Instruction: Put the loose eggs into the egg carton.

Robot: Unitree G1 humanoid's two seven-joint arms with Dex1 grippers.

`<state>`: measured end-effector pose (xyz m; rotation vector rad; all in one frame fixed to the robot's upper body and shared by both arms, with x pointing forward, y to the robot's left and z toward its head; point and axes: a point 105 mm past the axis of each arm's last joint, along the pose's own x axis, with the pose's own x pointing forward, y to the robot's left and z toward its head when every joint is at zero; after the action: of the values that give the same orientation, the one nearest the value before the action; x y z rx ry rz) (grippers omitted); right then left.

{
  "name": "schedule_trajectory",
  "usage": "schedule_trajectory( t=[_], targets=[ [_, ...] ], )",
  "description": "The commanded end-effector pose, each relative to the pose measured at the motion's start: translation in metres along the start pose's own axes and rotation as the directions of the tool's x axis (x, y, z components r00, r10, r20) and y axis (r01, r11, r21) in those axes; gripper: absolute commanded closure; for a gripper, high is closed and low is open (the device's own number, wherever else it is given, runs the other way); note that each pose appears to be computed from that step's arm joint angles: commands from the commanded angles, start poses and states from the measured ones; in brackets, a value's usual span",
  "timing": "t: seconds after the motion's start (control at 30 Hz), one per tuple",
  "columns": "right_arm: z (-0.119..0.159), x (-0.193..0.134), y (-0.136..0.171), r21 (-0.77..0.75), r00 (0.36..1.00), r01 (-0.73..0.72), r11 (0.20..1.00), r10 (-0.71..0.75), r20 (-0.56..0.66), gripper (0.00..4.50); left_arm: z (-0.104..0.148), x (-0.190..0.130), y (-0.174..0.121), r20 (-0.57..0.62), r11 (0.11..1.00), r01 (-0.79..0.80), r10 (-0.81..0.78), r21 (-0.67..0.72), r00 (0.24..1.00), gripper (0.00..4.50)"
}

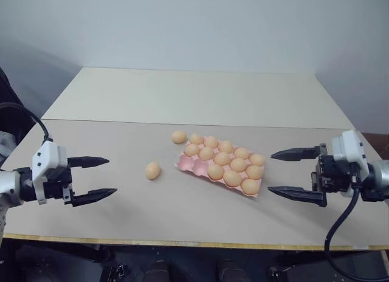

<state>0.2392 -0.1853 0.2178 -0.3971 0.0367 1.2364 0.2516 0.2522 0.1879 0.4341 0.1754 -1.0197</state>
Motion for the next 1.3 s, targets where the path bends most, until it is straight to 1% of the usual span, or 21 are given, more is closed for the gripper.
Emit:
schedule_trajectory(
  t=[0.03,0.13,0.23,0.33,0.43,0.53,0.7,0.8,0.9,1.0,1.03,1.07,1.13,1.2,1.3],
  targets=[
    [0.015,-0.003,0.003,-0.048,1.000,-0.021,0.999,0.022,0.021,0.00,0.001,0.012,0.007,0.005,1.000,-0.013,0.013,0.024,1.000,0.02],
    [0.017,-0.003,0.007,-0.060,0.998,-0.057,0.997,0.058,0.022,0.00,-0.004,0.035,0.014,0.003,1.000,-0.026,0.026,0.017,1.000,0.02],
    [0.018,-0.001,0.006,-0.068,0.998,-0.050,0.996,0.052,0.022,0.00,-0.006,0.066,0.019,0.026,0.999,-0.033,0.033,0.005,0.999,0.02],
    [0.020,0.000,0.005,-0.078,0.999,-0.043,0.996,0.044,0.022,0.00,-0.005,0.087,0.023,0.040,0.999,-0.039,0.039,0.006,0.998,0.02],
    [0.022,-0.001,0.007,-0.086,0.999,-0.032,0.996,0.034,0.021,0.00,-0.009,0.109,0.027,0.017,0.998,-0.067,0.067,0.010,0.998,0.02],
    [0.023,-0.002,0.009,-0.093,1.000,-0.021,0.995,0.023,0.018,0.00,-0.021,0.123,0.036,-0.046,0.992,-0.125,0.125,-0.004,0.991,0.02],
    [0.025,-0.004,0.011,-0.097,1.000,-0.001,0.995,0.002,0.016,0.00,-0.033,0.136,0.036,-0.089,0.990,-0.136,0.132,-0.035,0.987,0.02],
    [0.025,-0.005,0.012,-0.097,1.000,0.010,0.995,-0.008,0.017,0.00,-0.035,0.148,0.034,-0.094,0.986,-0.140,0.132,-0.088,0.987,0.02],
    [0.026,-0.004,0.012,-0.101,1.000,0.018,0.995,-0.017,0.019,0.00,-0.034,0.155,0.032,-0.097,0.987,-0.134,0.125,-0.094,0.987,0.66],
    [0.026,-0.005,0.012,-0.101,0.999,0.026,0.995,-0.024,0.021,0.00,-0.032,0.155,0.033,-0.090,0.987,-0.134,0.127,-0.089,0.988,1.60],
    [0.026,-0.005,0.012,-0.101,0.999,0.028,0.994,-0.026,0.020,0.00,-0.031,0.153,0.033,-0.092,0.988,-0.132,0.125,-0.076,0.988,1.80],
    [0.025,-0.005,0.012,-0.101,0.999,0.031,0.994,-0.029,0.020,0.00,-0.031,0.152,0.034,-0.095,0.989,-0.133,0.126,-0.068,0.987,2.13],
    [0.025,-0.004,0.011,-0.102,0.999,0.036,0.994,-0.034,0.022,0.00,-0.025,0.149,0.035,-0.082,0.992,-0.117,0.113,-0.039,0.990,2.40],
    [0.025,-0.003,0.011,-0.103,0.999,0.038,0.994,-0.035,0.024,0.00,-0.018,0.148,0.034,-0.061,0.995,-0.094,0.092,-0.020,0.994,2.40],
    [0.025,-0.001,0.010,-0.107,0.999,0.042,0.993,-0.039,0.030,0.00,0.012,0.150,0.032,0.051,0.999,-0.022,0.021,0.030,0.998,2.40]
  ],
)
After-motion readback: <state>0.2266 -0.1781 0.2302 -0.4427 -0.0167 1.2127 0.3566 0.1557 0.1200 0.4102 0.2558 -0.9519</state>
